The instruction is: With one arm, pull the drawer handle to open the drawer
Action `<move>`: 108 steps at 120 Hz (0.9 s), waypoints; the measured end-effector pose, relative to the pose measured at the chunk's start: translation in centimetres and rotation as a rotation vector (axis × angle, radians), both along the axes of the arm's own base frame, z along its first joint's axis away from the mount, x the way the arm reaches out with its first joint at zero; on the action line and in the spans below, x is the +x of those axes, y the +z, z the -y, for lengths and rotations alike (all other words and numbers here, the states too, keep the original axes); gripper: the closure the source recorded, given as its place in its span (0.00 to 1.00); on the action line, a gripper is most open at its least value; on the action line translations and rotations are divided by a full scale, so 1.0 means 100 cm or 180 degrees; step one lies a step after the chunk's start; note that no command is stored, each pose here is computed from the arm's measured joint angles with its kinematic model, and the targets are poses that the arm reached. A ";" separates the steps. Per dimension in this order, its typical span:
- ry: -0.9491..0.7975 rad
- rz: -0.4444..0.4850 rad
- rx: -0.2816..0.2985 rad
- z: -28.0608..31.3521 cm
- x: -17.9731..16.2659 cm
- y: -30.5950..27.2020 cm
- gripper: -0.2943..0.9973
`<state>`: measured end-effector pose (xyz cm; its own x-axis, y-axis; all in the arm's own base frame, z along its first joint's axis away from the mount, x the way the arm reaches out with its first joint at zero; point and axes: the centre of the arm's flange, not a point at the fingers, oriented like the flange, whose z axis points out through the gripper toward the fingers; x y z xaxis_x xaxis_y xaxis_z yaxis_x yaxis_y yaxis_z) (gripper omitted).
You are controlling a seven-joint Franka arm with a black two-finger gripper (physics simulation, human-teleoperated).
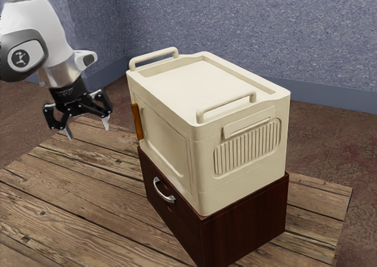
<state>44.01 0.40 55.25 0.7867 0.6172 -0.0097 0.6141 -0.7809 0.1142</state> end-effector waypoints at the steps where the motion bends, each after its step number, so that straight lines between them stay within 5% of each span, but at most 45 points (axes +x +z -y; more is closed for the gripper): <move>1: 0.0026 -0.0005 0.0000 0.000 -0.001 -0.003 0.23; 39: 0.0689 0.0092 0.0009 0.013 -0.024 -0.069 0.23; 108: 0.1118 0.0390 -0.0274 0.081 -0.036 -0.126 0.24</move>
<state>40.39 -7.68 42.67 0.5259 0.8505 0.0076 0.8204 -0.5096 0.2593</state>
